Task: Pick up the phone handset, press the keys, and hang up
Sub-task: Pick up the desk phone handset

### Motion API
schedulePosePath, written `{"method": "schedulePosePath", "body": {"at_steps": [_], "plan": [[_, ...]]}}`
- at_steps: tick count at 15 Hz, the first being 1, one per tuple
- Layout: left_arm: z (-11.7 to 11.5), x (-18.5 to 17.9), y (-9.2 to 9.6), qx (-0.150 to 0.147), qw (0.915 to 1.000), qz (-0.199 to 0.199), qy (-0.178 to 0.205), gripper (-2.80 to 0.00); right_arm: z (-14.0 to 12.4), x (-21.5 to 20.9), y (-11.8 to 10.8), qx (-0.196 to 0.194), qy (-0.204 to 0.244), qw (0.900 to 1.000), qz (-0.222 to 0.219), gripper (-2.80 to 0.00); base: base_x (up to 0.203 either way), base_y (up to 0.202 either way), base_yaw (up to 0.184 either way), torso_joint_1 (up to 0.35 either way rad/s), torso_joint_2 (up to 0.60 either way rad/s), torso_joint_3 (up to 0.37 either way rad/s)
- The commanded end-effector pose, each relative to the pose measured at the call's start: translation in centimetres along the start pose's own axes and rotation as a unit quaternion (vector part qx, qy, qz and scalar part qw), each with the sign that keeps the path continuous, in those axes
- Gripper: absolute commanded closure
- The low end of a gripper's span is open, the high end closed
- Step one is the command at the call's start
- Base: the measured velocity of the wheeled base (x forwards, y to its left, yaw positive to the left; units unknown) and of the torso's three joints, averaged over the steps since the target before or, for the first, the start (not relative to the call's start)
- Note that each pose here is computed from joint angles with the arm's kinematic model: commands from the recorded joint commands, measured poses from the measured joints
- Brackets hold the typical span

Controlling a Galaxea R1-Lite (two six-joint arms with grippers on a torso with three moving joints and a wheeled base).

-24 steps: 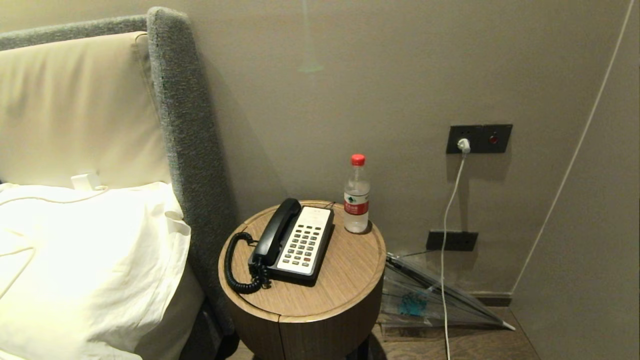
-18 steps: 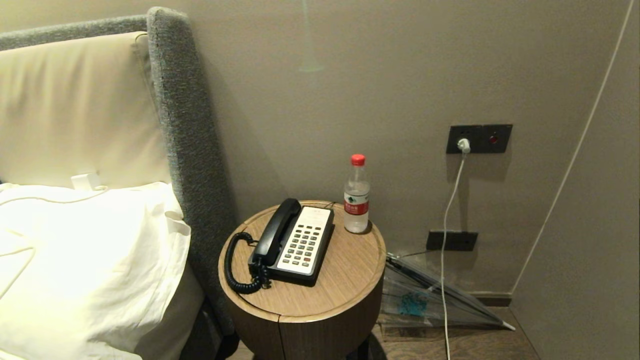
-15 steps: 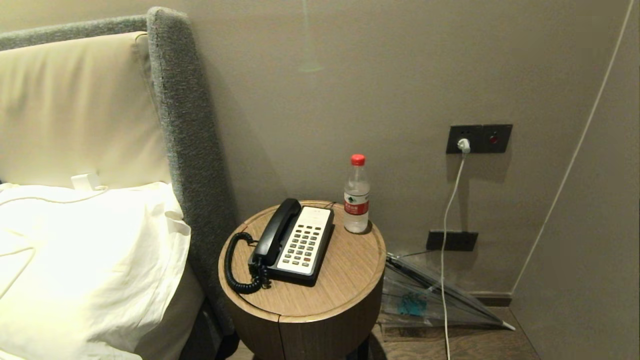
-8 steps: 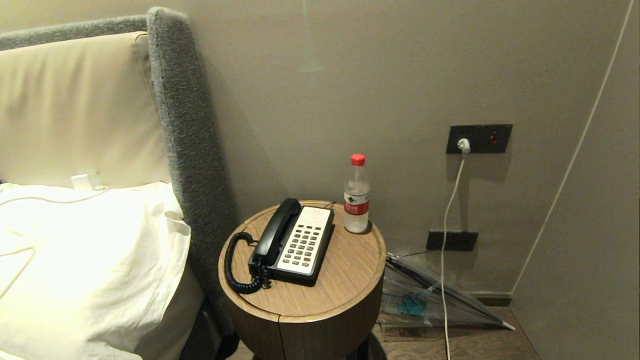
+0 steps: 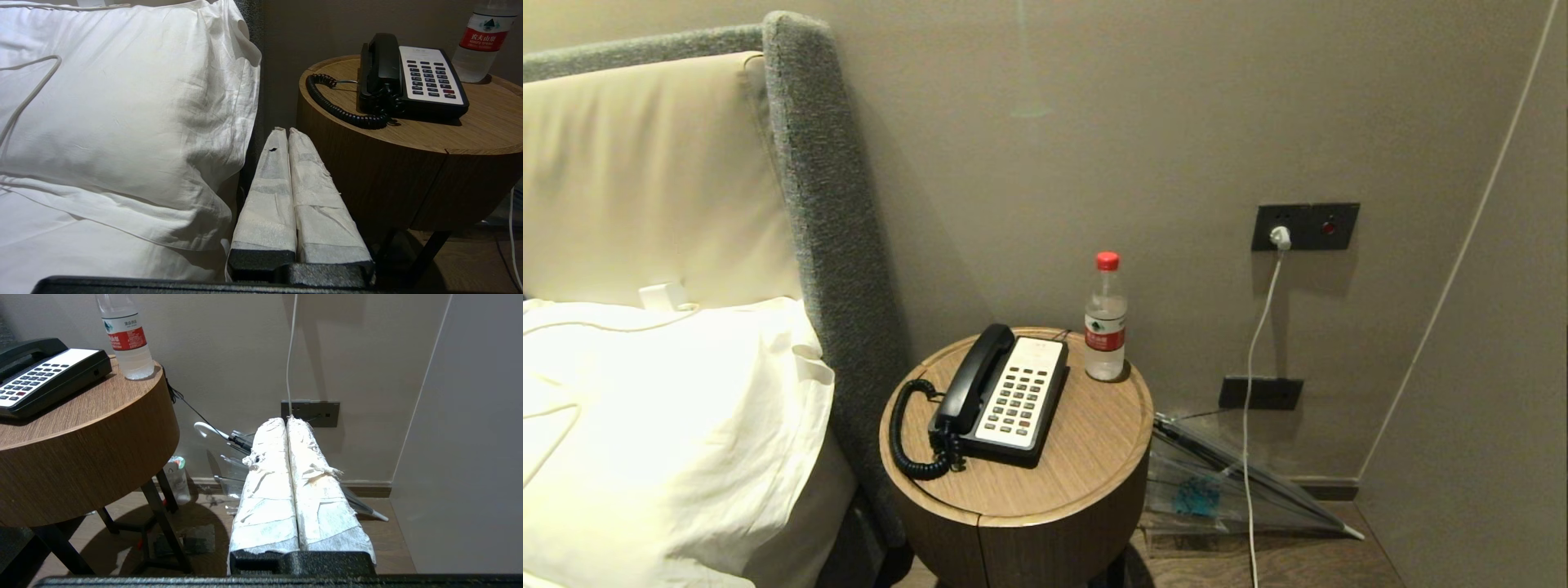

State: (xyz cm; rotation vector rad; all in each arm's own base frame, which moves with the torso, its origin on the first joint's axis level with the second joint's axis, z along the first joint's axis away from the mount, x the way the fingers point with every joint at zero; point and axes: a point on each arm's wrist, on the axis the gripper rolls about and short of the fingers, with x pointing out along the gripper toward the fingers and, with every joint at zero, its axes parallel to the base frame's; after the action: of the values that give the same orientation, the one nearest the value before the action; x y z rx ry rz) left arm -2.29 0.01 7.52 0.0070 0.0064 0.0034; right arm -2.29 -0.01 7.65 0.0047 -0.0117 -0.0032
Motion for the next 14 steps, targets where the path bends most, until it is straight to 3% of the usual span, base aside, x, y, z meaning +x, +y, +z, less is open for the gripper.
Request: {"method": "schedulePosePath", "body": {"at_steps": [1, 14], "plan": [[0.01, 0.00, 0.00, 0.002, 1.0000, 0.000, -0.001, 0.00, -0.05, -0.04, 0.00, 0.000, -0.003, 1.000, 0.000, 0.00, 0.000, 0.000, 0.000, 0.000, 0.00, 0.000], [0.01, 0.00, 0.00, -0.003, 1.0000, 0.001, -0.001, 0.00, -0.05, -0.04, 0.00, 0.000, -0.003, 1.000, 0.000, 0.00, 0.000, 0.000, 0.000, 0.000, 0.00, -0.026]]}}
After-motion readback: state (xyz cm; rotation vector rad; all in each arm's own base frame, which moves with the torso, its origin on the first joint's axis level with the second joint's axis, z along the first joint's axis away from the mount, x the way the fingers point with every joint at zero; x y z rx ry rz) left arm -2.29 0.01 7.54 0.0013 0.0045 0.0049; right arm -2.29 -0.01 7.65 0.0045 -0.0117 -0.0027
